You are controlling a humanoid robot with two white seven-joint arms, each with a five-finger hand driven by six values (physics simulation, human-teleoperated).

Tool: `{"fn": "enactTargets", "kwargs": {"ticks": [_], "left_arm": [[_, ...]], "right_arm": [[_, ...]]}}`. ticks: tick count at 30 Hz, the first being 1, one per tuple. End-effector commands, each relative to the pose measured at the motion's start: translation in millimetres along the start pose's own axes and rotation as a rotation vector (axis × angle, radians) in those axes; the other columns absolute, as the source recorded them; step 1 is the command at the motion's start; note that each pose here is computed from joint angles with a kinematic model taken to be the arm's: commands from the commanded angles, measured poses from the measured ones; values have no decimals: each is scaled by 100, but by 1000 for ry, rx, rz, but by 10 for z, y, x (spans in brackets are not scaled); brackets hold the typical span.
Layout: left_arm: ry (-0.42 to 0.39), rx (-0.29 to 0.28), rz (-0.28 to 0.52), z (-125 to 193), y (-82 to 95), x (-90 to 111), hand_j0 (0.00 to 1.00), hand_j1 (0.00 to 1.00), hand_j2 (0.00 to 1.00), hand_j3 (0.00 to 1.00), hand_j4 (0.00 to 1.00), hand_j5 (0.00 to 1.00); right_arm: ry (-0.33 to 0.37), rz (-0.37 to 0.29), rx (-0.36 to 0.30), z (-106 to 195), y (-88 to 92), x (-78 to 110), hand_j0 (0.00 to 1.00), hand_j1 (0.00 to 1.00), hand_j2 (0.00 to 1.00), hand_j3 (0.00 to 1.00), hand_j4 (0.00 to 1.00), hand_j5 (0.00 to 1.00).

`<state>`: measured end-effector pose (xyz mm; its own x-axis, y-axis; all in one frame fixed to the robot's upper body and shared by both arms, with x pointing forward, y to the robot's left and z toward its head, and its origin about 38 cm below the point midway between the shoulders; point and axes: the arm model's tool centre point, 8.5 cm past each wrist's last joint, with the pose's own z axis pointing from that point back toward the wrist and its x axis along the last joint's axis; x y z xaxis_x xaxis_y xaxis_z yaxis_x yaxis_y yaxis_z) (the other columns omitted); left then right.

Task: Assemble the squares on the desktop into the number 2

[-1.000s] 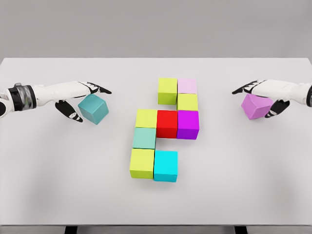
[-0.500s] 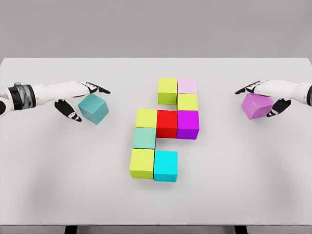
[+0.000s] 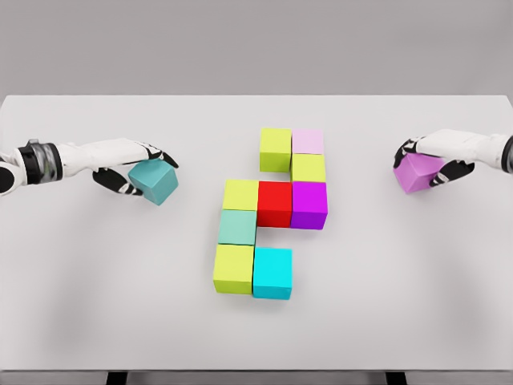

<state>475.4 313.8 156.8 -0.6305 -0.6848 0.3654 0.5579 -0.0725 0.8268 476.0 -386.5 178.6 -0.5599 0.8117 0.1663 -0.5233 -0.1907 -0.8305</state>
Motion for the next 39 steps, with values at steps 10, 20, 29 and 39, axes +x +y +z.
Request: {"fn": "enactTargets", "kwargs": {"ticks": [10, 20, 29, 39], "left_arm": [[-21, 8, -6, -22, 34, 60, 52, 52, 52, 52, 52, 52], [26, 59, 108, -280, 194, 201, 46, 46, 46, 46, 46, 46], [87, 96, 161, -452, 476, 280, 41, 41, 41, 41, 41, 41], [136, 91, 212, -920, 574, 551, 41, 41, 41, 41, 41, 41]], "right_arm": [[-20, 39, -40, 28, -216, 88, 59, 59, 59, 59, 59, 59], [-118, 221, -53, 257, -404, 569, 49, 49, 49, 49, 49, 49], [-244, 406, 23, 574, -211, 1199, 49, 49, 49, 49, 49, 49], [-378, 407, 82, 319, 96, 1569, 54, 54, 54, 54, 54, 54]]}}
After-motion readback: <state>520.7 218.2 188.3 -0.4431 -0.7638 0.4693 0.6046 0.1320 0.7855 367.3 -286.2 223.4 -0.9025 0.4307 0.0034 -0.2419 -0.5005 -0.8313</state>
